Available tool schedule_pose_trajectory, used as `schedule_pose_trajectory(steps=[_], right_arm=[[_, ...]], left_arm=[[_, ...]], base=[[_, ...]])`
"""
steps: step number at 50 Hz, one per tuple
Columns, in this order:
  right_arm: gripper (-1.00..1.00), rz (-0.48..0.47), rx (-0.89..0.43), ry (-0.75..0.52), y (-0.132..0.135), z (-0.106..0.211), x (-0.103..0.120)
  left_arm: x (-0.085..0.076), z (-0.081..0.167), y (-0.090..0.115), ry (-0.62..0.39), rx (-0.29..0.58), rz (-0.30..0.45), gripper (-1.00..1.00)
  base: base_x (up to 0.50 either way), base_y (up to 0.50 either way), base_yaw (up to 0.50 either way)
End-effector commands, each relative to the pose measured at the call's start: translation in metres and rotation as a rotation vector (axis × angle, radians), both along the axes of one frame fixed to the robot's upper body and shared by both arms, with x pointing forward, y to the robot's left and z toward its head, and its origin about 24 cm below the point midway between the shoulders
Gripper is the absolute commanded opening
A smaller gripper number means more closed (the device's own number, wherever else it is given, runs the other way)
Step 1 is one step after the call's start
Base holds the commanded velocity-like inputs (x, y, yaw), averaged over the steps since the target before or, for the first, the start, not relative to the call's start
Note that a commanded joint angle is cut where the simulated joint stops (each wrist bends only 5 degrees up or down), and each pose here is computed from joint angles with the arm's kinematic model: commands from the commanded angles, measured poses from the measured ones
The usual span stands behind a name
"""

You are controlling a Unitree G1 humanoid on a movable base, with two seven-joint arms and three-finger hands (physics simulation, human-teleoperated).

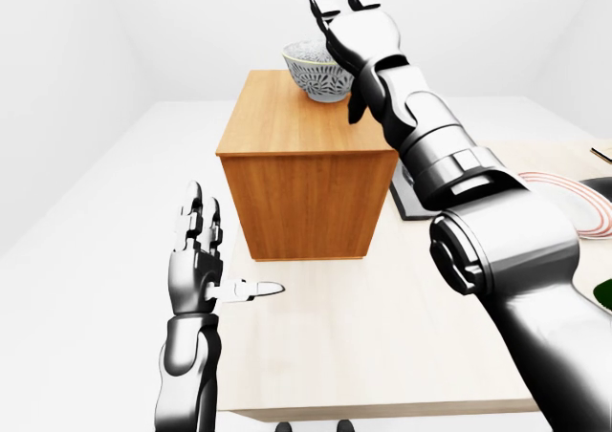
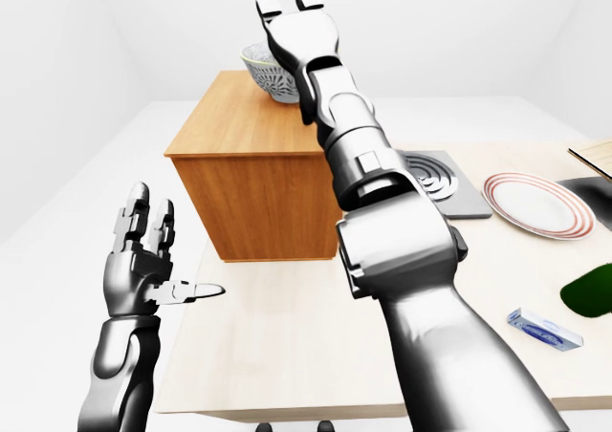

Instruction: Put the bowl on the top of the cabinet.

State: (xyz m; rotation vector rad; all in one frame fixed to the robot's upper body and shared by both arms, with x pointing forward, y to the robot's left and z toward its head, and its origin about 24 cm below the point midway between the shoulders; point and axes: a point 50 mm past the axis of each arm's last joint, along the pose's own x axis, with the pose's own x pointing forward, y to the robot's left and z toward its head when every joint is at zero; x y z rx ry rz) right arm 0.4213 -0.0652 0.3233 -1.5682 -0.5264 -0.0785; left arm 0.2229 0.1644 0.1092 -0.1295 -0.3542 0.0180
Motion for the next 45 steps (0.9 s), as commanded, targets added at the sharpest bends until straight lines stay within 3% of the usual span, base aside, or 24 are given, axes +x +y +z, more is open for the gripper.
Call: schedule_pose_trajectory(steps=[1,15,16,18,21,31,39,42,43,45], right_arm=[[1.0,-0.046,-0.005,-0.041,-0.018,0.034,-0.004],[1.0,-0.15,0.044,-0.121,-0.064,0.092,-0.02],[1.0,-0.193,0.075,-0.158,-0.085,0.118,-0.032],[1.0,-0.196,0.075,-0.162,-0.086,0.119,-0.033],[1.0,-0.246,0.121,-0.219,-0.112,0.151,-0.053],[1.0,-0.315,0.175,-0.29,-0.147,0.176,-0.076],[1.0,-0.273,0.352,-0.392,-0.17,0.193,-0.096],[1.0,-0.272,0.353,-0.394,-0.17,0.194,-0.096],[1.0,-0.242,0.474,-0.454,-0.186,0.199,-0.108],[1.0,-0.219,0.54,-0.474,-0.194,0.201,-0.113]], left_arm=[[0.001,-0.001,0.0,0.004,0.003,0.0,1.0],[0.001,0.001,0.001,-0.003,0.004,0.004,1.0],[0.0,0.001,0.0,-0.006,0.003,0.005,1.0],[0.0,0.002,0.0,-0.007,0.004,0.005,1.0],[0.0,0.002,0.0,-0.007,0.004,0.005,1.0],[0.0,0.002,0.0,-0.007,0.004,0.004,1.0],[0.0,0.002,0.0,-0.007,0.004,0.005,1.0],[0.0,0.002,0.0,-0.007,0.004,0.005,1.0],[0.0,0.002,0.0,-0.007,0.004,0.006,1.0],[0.0,0.002,0.0,-0.007,0.004,0.005,1.0]], base=[[0.0,0.0,0.0],[0.0,0.0,0.0],[0.0,0.0,0.0],[0.0,0.0,0.0],[0.0,0.0,0.0],[0.0,0.0,0.0],[0.0,0.0,0.0],[0.0,0.0,0.0],[0.0,0.0,0.0],[0.0,0.0,0.0]])
